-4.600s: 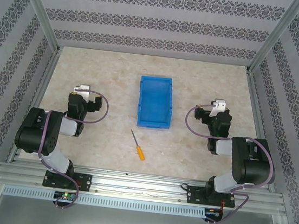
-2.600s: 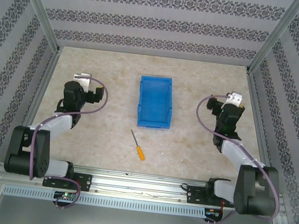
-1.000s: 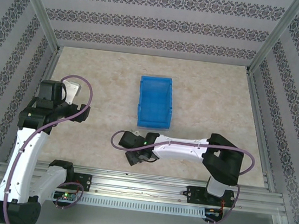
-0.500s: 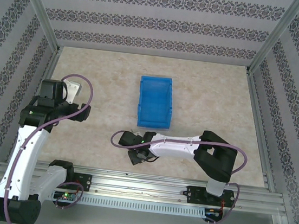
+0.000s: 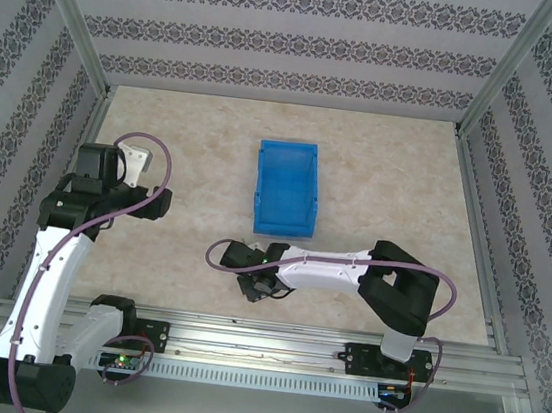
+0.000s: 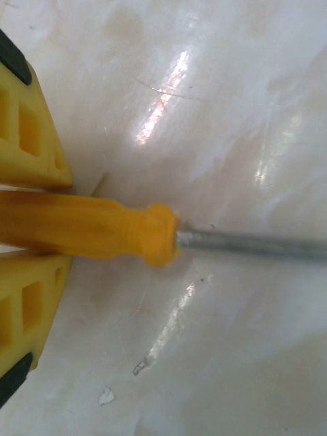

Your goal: Put the screwdriver in the bin

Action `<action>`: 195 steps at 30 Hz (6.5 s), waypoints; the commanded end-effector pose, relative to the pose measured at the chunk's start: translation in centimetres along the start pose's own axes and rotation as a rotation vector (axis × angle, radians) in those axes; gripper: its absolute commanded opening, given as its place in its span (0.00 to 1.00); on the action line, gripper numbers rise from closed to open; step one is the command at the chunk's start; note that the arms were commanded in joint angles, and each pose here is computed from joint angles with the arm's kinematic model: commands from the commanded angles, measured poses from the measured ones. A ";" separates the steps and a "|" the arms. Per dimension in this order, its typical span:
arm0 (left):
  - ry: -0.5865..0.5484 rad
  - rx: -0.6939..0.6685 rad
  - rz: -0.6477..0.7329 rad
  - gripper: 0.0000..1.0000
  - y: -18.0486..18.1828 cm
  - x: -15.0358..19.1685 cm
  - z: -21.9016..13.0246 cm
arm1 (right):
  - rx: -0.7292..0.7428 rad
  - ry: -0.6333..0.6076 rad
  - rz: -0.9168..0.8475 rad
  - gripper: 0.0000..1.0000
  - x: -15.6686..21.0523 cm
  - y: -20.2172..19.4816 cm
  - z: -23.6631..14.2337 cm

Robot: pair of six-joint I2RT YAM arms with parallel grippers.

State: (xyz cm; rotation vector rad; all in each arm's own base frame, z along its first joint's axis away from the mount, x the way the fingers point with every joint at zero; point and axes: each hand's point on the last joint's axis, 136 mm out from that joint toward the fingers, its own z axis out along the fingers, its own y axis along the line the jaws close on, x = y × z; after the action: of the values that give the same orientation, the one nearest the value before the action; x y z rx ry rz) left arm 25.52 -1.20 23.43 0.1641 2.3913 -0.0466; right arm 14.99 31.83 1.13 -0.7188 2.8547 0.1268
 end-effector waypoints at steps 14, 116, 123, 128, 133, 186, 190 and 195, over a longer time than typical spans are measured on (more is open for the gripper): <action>-0.064 0.031 -0.014 0.99 -0.7 -1.5 -1.1 | 0.040 0.005 -0.027 0.18 0.9 -2.0 -1.0; -0.053 0.119 0.007 0.99 -2.2 -0.6 0.1 | -0.013 -0.561 0.262 0.46 -17.9 -12.7 -16.1; -0.032 0.092 -0.003 0.99 -1.6 -0.1 1.5 | -0.025 -0.789 0.253 0.60 -12.4 -14.3 -21.2; 0.003 0.089 -0.016 0.99 -1.5 0.4 2.7 | 0.083 -0.888 0.325 0.80 -7.8 -18.4 -23.0; 0.015 0.069 -0.017 0.99 -1.0 0.5 3.8 | 0.126 -0.933 0.396 0.98 -4.3 -21.3 -23.5; -0.697 -0.234 -0.166 0.99 5.1 0.8 15.6 | 0.573 -1.195 0.601 0.98 0.4 -38.4 -16.5; -0.688 -0.270 -0.200 0.99 5.9 1.4 16.3 | 0.558 -1.183 0.632 0.98 -1.3 -39.8 -15.3; -0.688 -0.268 -0.197 0.99 5.8 1.5 16.3 | 0.564 -1.107 0.559 0.98 -3.3 -40.8 -13.4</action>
State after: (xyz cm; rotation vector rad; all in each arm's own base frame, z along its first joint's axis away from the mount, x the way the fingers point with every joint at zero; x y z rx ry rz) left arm 36.01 3.06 8.54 -0.1517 1.7844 0.1181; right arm 32.79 -4.59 9.98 0.2888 1.8951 -0.1949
